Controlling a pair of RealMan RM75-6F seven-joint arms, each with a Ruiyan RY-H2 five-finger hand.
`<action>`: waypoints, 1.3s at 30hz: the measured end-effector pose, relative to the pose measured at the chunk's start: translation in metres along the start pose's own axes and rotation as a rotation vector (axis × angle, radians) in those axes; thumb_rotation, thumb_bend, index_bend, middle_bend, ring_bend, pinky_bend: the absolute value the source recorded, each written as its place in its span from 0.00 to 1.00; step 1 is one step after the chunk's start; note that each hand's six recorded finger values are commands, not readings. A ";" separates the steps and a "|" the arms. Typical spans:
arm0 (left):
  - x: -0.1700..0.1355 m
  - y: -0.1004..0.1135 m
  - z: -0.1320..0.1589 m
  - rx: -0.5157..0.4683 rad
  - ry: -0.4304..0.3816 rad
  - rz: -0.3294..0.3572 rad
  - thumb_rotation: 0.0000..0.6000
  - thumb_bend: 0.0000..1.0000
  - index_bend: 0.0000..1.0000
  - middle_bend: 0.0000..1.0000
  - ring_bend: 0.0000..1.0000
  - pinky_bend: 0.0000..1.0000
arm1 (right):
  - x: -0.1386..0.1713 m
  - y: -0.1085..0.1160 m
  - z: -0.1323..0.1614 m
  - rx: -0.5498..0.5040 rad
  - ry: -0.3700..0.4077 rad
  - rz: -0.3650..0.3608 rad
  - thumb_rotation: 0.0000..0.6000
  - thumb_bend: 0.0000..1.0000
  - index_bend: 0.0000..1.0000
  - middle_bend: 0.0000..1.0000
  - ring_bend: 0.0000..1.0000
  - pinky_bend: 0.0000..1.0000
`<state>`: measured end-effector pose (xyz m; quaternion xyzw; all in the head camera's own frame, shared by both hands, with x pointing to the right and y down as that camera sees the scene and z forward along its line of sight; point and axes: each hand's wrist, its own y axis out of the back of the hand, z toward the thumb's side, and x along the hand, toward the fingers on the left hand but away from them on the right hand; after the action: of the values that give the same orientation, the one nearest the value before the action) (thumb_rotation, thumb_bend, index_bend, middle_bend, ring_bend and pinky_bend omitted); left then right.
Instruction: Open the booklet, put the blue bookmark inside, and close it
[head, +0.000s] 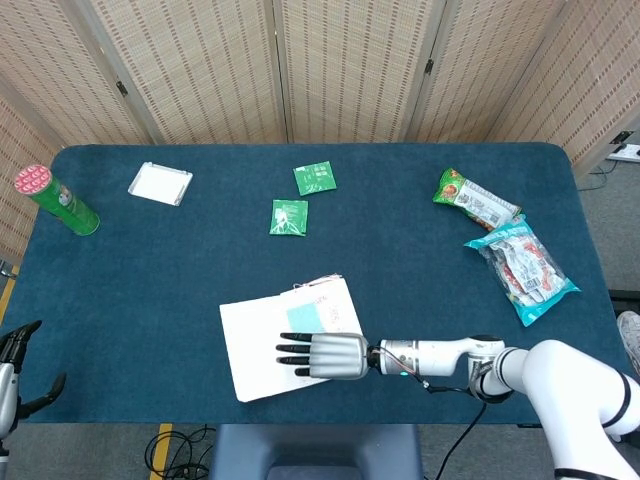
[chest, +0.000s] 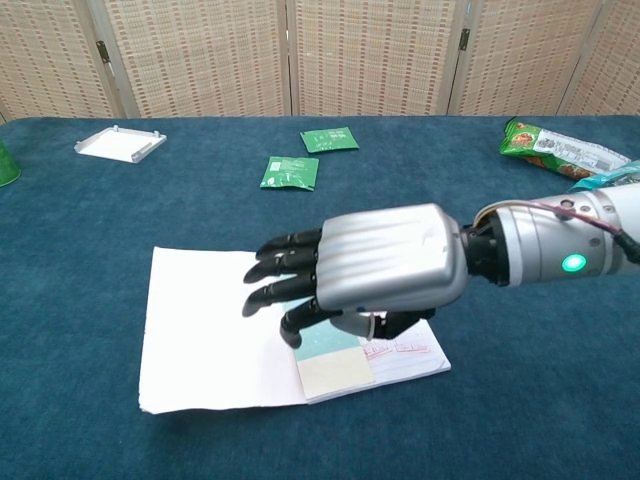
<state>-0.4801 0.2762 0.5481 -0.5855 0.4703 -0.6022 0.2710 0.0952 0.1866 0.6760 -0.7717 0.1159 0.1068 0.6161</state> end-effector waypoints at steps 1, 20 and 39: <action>0.003 0.000 0.002 0.004 -0.012 0.000 1.00 0.34 0.14 0.17 0.14 0.23 | 0.005 0.002 -0.004 -0.004 -0.023 -0.007 1.00 0.70 0.35 0.11 0.00 0.00; 0.061 -0.029 0.050 0.104 -0.301 -0.077 1.00 0.25 0.13 0.17 0.14 0.23 | 0.149 -0.010 -0.048 -0.139 -0.625 0.047 1.00 0.10 0.08 0.04 0.00 0.00; 0.084 -0.098 0.127 0.167 -0.579 -0.192 1.00 0.22 0.04 0.12 0.14 0.23 | 0.214 -0.020 -0.057 -0.210 -0.899 0.076 1.00 0.05 0.00 0.00 0.00 0.00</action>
<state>-0.3500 0.2115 0.6560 -0.7500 0.2653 -0.4697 0.3826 0.3061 0.1246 0.6409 -0.7022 -0.1460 0.4643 0.5197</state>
